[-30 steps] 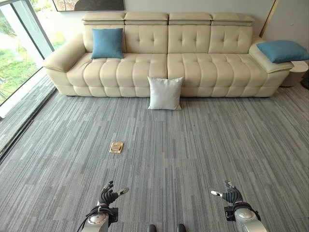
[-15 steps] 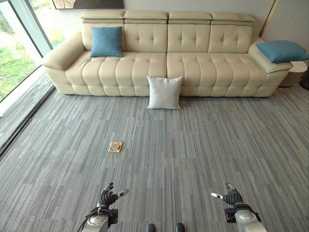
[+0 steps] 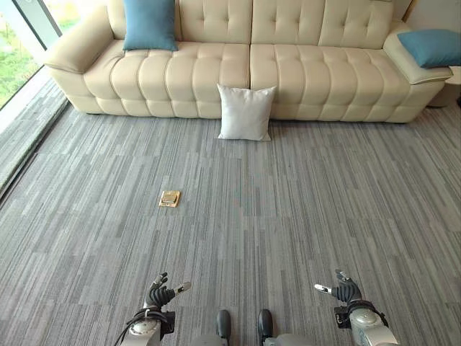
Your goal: Pick up all the scattered cushions and arrange them neatly on the sofa.
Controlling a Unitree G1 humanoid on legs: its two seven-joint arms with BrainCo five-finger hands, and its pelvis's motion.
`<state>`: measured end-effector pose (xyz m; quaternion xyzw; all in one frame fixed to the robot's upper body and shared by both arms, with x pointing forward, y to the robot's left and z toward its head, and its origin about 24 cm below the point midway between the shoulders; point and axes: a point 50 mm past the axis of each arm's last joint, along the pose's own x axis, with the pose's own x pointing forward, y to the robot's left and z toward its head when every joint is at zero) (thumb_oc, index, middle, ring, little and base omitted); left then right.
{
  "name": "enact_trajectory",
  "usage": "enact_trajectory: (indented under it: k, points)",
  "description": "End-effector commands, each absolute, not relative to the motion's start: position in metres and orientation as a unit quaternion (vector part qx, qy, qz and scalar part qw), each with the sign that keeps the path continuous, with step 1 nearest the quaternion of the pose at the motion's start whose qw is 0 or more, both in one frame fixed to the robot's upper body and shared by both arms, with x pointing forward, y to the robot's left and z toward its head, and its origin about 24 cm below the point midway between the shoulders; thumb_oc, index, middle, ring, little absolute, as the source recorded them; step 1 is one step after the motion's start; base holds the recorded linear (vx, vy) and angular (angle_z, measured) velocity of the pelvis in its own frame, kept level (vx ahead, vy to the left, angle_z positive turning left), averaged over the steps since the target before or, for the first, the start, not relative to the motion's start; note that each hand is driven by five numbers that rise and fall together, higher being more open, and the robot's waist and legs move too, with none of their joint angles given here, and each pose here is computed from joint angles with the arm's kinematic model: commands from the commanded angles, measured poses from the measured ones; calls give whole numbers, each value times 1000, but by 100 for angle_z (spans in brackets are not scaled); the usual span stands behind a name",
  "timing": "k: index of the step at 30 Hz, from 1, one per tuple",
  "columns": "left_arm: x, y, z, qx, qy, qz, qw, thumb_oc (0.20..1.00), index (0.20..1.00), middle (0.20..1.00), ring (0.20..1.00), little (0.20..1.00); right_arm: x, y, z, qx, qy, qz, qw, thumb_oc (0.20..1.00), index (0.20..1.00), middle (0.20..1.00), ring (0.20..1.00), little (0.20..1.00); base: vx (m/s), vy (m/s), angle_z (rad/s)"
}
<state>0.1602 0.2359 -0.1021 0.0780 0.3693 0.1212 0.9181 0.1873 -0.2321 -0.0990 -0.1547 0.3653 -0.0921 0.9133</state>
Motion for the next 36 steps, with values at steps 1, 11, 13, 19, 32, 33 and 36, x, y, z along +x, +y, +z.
enact_trajectory:
  k: [1,11,13,19,32,33,36]
  points:
    - [173,255,-88,89,337,147,926,1000,1000,1000,1000,1000,202,-228,-87,-167,327,-81,927,1000,1000,1000,1000,1000,142,110,-26]
    - [190,232,-87,-7,314,165,935,1000,1000,1000,1000,1000,197,-237,-88,-133,329,-125,927,1000,1000,1000,1000,1000,352,-159,32]
    - [195,231,-84,-4,305,159,939,1000,1000,1000,1000,1000,199,-239,-86,-134,323,-126,928,1000,1000,1000,1000,1000,131,-127,2]
    - [190,235,-86,14,317,157,935,1000,1000,1000,1000,1000,195,-244,-89,-145,339,-125,921,1000,1000,1000,1000,1000,223,-21,-6]
    - [176,245,-94,60,346,146,925,1000,1000,1000,1000,1000,185,-235,-101,-172,369,-93,908,1000,1000,1000,1000,1000,260,166,-23]
    - [176,247,-94,62,347,147,924,1000,1000,1000,1000,1000,184,-233,-103,-170,373,-89,908,1000,1000,1000,1000,1000,103,149,-8]
    - [177,254,-89,74,342,151,925,1000,1000,1000,1000,1000,183,-227,-105,-167,379,-77,907,1000,1000,1000,1000,1000,107,195,-25]
